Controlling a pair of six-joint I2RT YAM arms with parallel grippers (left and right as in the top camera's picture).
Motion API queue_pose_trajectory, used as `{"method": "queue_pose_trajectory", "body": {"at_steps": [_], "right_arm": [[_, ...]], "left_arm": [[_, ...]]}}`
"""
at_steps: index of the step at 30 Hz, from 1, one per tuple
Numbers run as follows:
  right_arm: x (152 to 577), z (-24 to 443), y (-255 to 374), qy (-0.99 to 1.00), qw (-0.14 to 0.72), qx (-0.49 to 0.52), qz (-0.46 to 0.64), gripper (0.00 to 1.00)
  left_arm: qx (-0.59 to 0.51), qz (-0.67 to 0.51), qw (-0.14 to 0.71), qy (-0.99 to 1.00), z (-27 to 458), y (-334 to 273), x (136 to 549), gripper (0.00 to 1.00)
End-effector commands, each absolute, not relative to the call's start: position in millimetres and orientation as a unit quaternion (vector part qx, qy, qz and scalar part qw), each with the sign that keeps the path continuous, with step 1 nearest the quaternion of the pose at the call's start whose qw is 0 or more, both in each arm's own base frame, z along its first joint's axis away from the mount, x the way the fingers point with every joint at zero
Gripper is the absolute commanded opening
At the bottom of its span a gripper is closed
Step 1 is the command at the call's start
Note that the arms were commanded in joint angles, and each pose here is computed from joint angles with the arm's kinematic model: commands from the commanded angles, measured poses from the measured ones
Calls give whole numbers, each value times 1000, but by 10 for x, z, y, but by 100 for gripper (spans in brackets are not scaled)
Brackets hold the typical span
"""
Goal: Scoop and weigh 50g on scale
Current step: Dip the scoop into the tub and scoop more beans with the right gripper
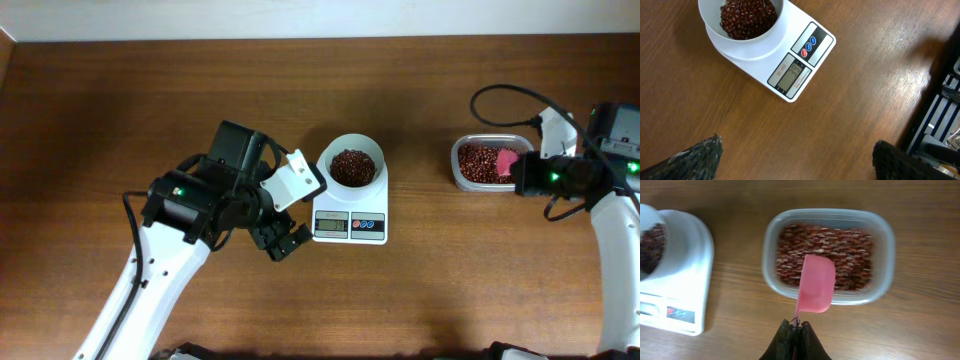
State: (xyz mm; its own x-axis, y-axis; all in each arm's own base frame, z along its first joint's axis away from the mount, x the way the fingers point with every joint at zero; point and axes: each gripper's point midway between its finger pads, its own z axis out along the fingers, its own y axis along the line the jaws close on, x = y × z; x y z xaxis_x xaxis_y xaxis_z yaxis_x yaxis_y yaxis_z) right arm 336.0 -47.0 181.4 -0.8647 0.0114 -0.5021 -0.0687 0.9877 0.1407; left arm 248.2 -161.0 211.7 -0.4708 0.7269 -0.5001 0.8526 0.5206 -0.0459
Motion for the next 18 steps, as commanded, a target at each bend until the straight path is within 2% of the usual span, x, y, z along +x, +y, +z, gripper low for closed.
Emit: {"method": "queue_pose_trajectory", "body": {"at_steps": [1,8,12,15,18], "right_arm": [[3463,2060,-659,958,284,-11,23,4],[3575,1774,-712,971,236,7,34,4],[3709,1863,-666,980,195,-1,30,4],[3747,1891,-705,989,145,-3,-15,4],[3697,1671,-733,996,91,-5,-24,4]], "left_arm": [[472,-152,214,842,2102,-1624,2480,99],[472,-152,213,842,2102,-1624,2479,99],[472,-152,214,842,2102,-1624,2480,99],[472,-152,213,842,2102,-1624,2479,99],[472,-152,214,842,2102,-1624,2480,99]]}}
